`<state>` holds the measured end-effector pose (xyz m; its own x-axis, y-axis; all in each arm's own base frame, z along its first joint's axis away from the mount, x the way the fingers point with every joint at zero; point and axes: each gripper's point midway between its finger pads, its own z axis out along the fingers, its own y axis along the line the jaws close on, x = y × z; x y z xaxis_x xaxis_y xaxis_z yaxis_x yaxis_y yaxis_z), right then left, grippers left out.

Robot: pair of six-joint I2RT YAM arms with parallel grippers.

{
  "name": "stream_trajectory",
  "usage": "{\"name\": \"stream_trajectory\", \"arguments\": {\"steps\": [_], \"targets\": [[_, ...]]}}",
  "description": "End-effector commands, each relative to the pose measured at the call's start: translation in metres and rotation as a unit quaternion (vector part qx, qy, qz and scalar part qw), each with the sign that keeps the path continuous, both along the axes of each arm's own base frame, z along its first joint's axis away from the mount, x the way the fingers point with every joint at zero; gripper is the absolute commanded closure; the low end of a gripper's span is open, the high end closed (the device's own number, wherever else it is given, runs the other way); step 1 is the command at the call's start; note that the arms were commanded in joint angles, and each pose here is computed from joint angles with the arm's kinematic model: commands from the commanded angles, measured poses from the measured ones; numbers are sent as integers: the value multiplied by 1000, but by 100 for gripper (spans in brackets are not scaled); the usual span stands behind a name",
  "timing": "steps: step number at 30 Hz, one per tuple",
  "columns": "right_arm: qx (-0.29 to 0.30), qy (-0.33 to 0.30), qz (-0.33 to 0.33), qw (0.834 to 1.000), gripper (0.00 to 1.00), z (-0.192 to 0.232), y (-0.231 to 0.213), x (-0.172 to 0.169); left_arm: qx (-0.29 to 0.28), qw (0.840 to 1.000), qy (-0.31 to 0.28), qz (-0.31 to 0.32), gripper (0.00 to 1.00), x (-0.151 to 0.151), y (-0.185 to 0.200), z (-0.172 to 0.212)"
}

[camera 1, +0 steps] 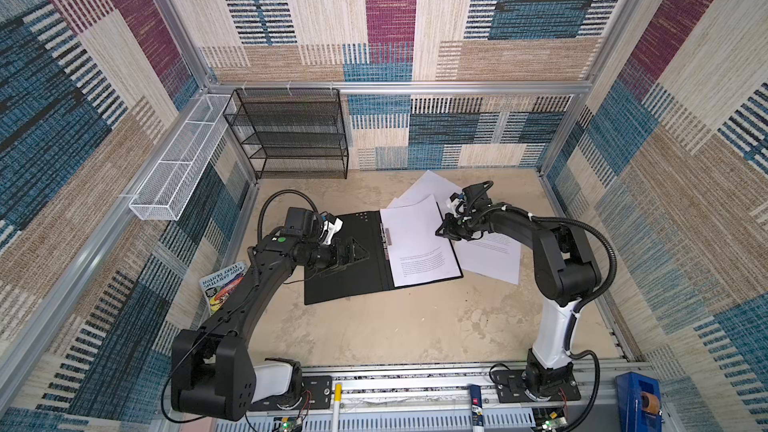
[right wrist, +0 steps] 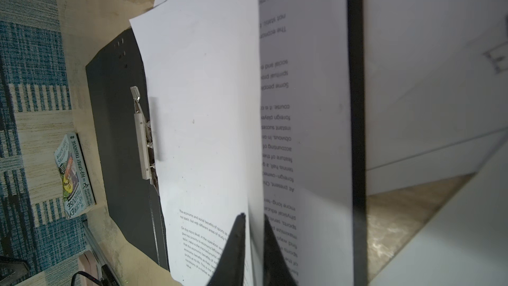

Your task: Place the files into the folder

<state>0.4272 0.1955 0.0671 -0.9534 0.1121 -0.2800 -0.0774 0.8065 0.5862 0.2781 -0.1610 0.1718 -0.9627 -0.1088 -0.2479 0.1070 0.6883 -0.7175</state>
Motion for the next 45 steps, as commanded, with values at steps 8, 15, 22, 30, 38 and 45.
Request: {"name": "stream_trajectory", "arguments": {"steps": [8,15,22,30,38,45], "targets": [[-20,-20,-23,999,49,11,-7,8,-9,1000,-4,3,1,0,0,3],[-87,-42,-106,990,19,28,-55,20,-10,1000,-7,3,1,-1,0,5],[-145,-37,-220,964,0,27,-148,9,-7,1000,-11,-17,1,-7,-12,5],[-132,-19,-210,969,0,-2,-149,-10,9,996,-9,-88,1,-26,-77,1],[-94,20,-205,974,0,-23,-151,-52,7,989,-3,-151,1,-30,-152,-5],[-41,48,-230,971,0,-27,-172,-92,15,983,0,-185,1,-26,-204,-12]]}}
